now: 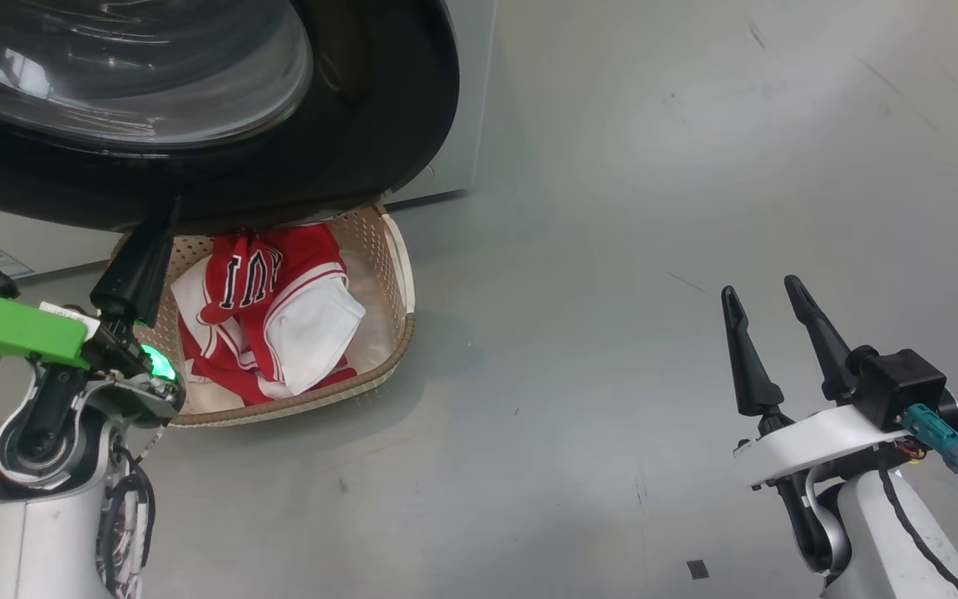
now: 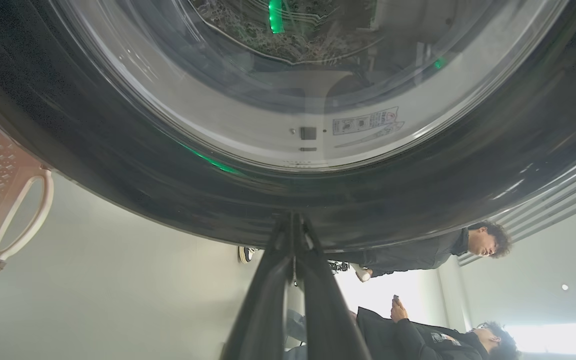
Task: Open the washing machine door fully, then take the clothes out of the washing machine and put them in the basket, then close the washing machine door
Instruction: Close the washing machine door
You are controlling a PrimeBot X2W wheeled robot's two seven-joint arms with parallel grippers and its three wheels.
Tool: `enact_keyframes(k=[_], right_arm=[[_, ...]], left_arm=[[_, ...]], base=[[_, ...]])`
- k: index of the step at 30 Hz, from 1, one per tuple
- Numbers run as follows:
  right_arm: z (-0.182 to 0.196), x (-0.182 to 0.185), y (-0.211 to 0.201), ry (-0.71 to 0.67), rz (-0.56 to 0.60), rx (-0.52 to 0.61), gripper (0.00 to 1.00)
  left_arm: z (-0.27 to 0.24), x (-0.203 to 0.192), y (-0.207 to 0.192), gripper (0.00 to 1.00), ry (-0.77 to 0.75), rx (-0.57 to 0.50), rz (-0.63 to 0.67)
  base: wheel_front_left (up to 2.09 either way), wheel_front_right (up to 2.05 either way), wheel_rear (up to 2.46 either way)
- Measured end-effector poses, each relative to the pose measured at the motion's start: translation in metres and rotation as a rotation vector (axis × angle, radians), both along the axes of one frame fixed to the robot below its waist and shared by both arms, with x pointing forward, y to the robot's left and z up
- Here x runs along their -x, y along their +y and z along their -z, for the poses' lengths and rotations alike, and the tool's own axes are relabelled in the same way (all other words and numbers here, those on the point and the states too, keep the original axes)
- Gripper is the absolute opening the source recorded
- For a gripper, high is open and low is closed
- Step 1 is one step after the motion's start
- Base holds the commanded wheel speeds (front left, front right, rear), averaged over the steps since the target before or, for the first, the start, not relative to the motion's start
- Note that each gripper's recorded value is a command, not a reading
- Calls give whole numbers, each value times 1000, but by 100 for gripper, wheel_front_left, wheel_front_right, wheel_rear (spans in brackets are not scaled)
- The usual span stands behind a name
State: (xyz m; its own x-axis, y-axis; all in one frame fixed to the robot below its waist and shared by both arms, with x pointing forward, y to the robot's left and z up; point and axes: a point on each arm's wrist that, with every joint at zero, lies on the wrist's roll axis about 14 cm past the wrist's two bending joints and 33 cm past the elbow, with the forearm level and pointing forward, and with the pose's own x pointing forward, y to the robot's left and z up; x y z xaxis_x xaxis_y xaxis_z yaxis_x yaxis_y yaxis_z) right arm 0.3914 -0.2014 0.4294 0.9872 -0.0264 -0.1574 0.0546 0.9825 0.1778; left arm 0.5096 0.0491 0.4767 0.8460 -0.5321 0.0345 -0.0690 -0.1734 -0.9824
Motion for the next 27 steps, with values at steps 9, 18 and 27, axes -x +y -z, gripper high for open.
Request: enact_keyframes(k=[9, 18, 27], right_arm=[[-8, -6, 6, -29, -38, 14, 100], [-14, -8, 24, -49, -100, 15, 100], [-19, 4, 36, -59, -129, 11, 100]], left_arm=[[-19, 30, 38, 89, -35, 23, -117], [-10, 62, 79, 100, -2, -78, -257], [-21, 87, 106, 100, -86, -380, -374]], base=[[0, 0, 0], [0, 0, 0], [0, 0, 0]])
